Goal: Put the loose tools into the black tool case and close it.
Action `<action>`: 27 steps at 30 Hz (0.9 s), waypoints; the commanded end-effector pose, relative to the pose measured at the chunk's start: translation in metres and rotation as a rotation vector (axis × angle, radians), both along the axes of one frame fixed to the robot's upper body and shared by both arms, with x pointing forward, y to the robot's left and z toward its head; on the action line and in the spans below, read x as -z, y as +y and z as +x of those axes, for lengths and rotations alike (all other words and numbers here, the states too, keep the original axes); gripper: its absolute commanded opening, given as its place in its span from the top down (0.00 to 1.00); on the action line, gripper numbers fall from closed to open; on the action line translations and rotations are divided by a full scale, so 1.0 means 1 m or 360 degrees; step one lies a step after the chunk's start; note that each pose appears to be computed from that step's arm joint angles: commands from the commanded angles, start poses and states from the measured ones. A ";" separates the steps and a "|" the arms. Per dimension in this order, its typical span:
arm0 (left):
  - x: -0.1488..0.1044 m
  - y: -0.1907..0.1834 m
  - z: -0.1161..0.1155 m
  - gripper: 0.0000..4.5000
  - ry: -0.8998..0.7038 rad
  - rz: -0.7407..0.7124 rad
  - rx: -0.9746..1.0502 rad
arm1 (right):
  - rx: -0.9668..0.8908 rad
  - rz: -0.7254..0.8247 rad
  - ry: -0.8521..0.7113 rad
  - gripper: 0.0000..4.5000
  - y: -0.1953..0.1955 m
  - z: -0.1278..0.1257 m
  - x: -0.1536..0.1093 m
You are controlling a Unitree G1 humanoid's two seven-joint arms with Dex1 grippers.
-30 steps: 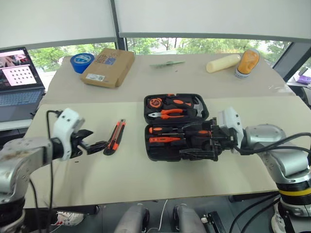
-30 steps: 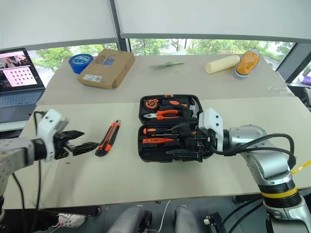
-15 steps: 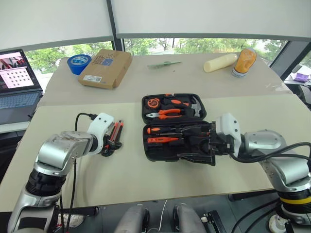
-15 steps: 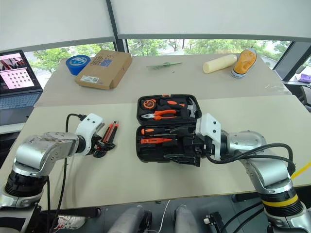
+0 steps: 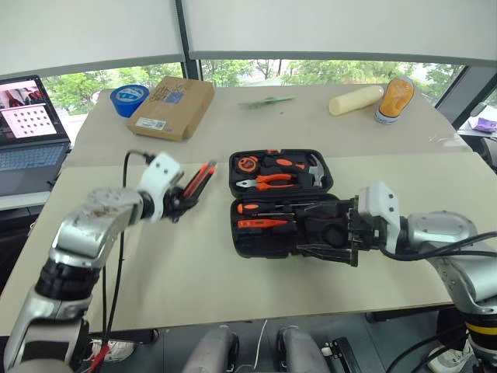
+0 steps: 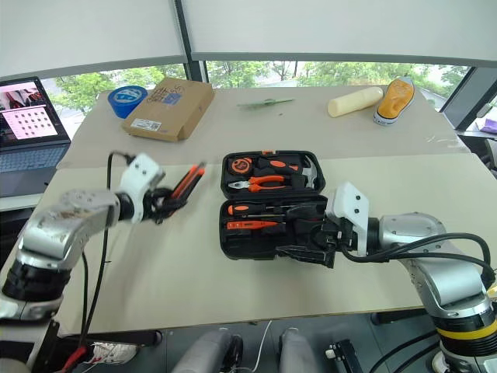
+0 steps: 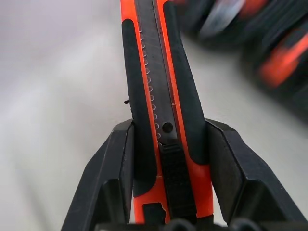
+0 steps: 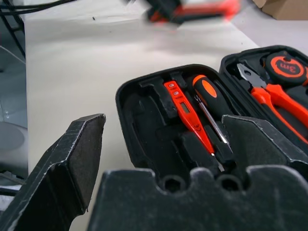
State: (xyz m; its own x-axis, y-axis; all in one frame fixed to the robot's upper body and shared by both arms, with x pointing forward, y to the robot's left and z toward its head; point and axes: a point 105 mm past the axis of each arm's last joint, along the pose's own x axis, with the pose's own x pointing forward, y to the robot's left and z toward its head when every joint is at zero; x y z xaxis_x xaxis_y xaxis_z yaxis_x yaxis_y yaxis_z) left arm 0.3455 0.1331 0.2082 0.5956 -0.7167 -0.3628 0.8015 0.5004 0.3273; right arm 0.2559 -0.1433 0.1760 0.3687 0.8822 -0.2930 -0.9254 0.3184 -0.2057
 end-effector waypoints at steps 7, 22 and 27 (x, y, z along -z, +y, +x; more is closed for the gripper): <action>0.027 -0.087 -0.024 0.62 0.0211 0.0448 0.0864 | 0.0212 -0.0061 -0.0041 0.00 -0.029 -0.019 -0.003; 0.067 -0.118 -0.041 0.62 0.0544 0.0643 0.0883 | 0.0398 -0.0035 -0.0039 0.00 -0.034 -0.034 0.006; 0.072 -0.117 -0.039 0.62 0.0484 0.0734 0.0896 | 0.0419 -0.0036 -0.0067 0.00 -0.036 -0.031 0.002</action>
State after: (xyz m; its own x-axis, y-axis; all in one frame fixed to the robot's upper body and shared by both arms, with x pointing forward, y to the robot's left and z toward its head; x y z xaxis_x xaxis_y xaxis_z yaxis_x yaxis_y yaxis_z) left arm 0.3057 0.0194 0.1308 -0.0099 -0.6315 -0.7753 0.9931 -0.0968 0.0662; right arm 0.2243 -0.1797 0.1629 0.5820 0.7486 -0.3177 -0.8131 0.5419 -0.2128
